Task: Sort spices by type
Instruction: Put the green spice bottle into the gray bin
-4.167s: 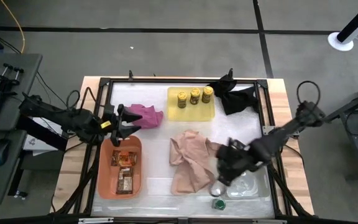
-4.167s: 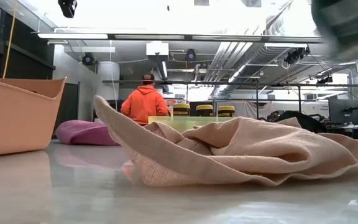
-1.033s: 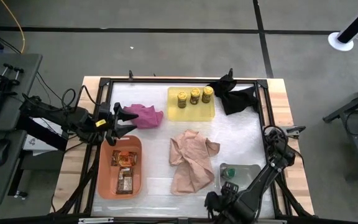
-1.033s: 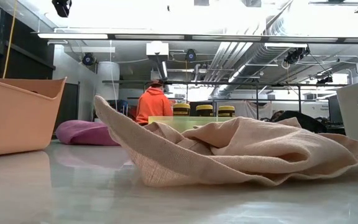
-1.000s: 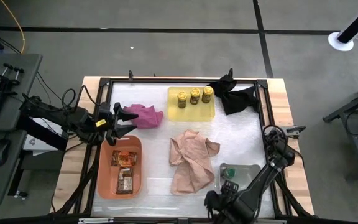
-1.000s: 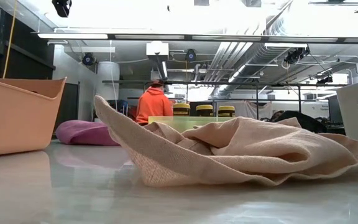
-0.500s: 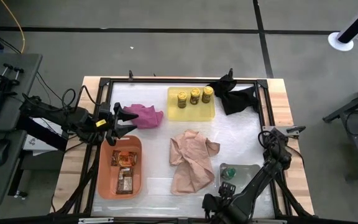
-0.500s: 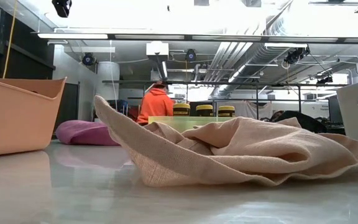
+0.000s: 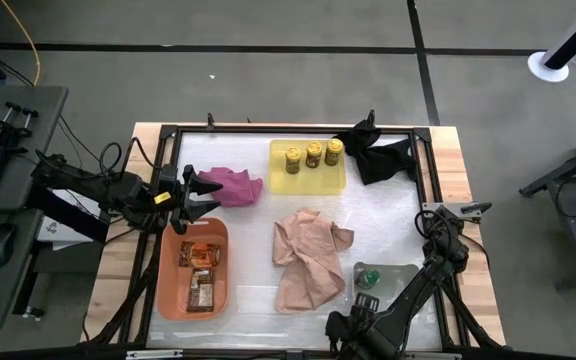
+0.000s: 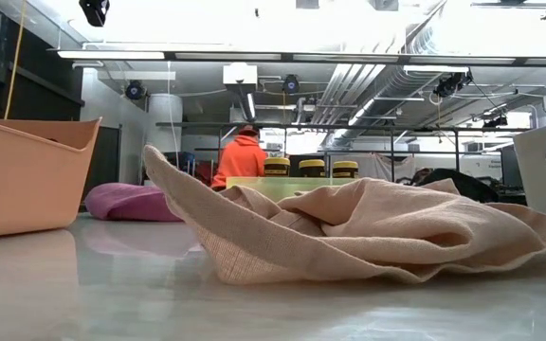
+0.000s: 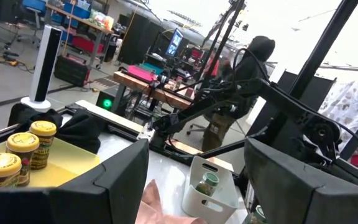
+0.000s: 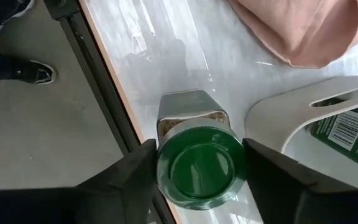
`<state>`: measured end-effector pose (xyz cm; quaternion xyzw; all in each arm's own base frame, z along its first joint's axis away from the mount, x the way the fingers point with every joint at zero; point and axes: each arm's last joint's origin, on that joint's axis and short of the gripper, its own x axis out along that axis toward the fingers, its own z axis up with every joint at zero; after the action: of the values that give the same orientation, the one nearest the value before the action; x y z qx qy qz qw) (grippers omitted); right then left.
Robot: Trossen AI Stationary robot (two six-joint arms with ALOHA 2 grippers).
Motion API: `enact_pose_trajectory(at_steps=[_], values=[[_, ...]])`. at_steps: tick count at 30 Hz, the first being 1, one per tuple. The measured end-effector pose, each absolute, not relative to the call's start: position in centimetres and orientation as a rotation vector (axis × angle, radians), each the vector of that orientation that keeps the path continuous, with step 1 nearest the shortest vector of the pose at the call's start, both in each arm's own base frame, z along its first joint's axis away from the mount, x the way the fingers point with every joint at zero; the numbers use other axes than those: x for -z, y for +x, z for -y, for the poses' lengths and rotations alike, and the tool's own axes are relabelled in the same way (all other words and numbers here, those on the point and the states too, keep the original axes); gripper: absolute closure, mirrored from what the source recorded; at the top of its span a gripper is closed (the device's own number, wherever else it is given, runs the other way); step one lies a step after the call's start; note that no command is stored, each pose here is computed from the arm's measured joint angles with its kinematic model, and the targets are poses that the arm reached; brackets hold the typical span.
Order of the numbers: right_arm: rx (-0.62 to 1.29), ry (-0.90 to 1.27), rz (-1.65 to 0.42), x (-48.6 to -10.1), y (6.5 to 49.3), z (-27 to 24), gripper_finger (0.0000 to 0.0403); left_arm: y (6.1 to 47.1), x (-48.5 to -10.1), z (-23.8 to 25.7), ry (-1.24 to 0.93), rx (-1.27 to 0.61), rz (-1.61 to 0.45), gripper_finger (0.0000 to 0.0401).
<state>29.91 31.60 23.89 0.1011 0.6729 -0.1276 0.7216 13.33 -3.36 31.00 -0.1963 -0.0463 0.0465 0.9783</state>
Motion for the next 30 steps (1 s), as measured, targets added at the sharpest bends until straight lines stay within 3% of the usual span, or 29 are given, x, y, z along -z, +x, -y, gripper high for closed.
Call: enact_pose_trajectory(at_steps=[2,7,14,19,30], values=[[0.271,0.215,-1.487,-23.9,29.9,-31.6,0.0202,13.3,-31.0,3.4,-0.395,-0.094,0.093,0.0151],[0.223,0.209,-1.475,-25.3,30.0,-31.7,0.0203,13.3,-31.0,3.4,-0.395,-0.094,0.093,0.0151],[0.181,0.249,-1.345,-31.6,29.4,-30.7,0.0203,13.2,-31.1,3.3,-0.348,-0.095,0.097,0.0151],[0.308,0.318,-1.264,-33.9,27.4,-28.3,0.0203,13.0,-31.2,3.2,-0.341,-0.095,0.107,0.0151],[0.584,0.458,-1.185,-33.9,23.4,-22.7,0.0203,12.9,-31.2,3.2,-0.357,-0.094,0.111,0.0151]])
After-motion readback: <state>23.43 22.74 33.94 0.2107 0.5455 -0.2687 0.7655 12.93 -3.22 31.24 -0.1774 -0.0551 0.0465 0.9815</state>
